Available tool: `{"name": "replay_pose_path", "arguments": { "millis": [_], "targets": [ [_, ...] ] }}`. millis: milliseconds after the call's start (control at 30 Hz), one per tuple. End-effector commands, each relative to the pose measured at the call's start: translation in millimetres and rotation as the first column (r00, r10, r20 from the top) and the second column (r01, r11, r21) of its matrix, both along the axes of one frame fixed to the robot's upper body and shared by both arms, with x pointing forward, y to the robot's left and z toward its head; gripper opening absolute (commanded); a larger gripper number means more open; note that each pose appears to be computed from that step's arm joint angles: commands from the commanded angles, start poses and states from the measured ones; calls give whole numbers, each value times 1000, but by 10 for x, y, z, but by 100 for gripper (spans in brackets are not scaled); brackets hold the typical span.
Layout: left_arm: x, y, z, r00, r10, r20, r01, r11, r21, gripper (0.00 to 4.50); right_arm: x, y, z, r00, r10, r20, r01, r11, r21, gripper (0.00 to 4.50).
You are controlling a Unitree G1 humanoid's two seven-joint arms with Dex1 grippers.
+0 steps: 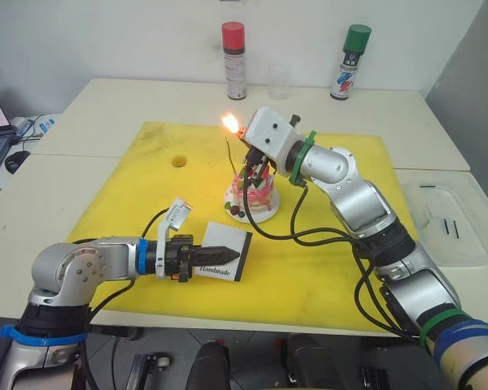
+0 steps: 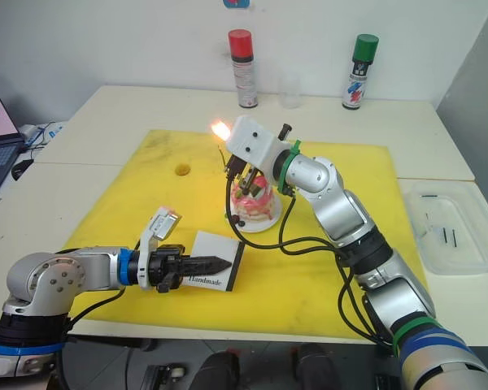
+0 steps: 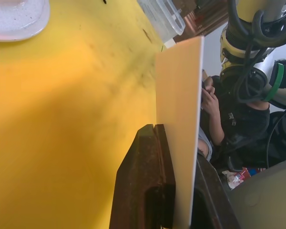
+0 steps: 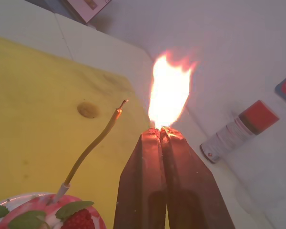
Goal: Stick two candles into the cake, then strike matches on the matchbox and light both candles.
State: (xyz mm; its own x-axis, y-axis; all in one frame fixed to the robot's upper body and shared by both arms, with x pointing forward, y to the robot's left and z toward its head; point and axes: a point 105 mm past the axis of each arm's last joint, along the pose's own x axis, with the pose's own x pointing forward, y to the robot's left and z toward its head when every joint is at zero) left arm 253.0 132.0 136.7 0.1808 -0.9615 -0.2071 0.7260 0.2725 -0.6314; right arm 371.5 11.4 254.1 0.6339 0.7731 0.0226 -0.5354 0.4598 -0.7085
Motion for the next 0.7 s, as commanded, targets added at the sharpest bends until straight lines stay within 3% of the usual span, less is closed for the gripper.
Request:
{"name": "replay_pose_path", "arguments": {
  "millis": [33,700],
  "targets": [
    [-7,-14,97,999,-8,46,9,1000,-24,0,-105,-10,154,998,46,53,-46,999,9,5],
    [23,-53,92,999,-10,53,12,999,-30,0,-114,40,117,997,51,58,-49,999,-21,5]
  ]
}}
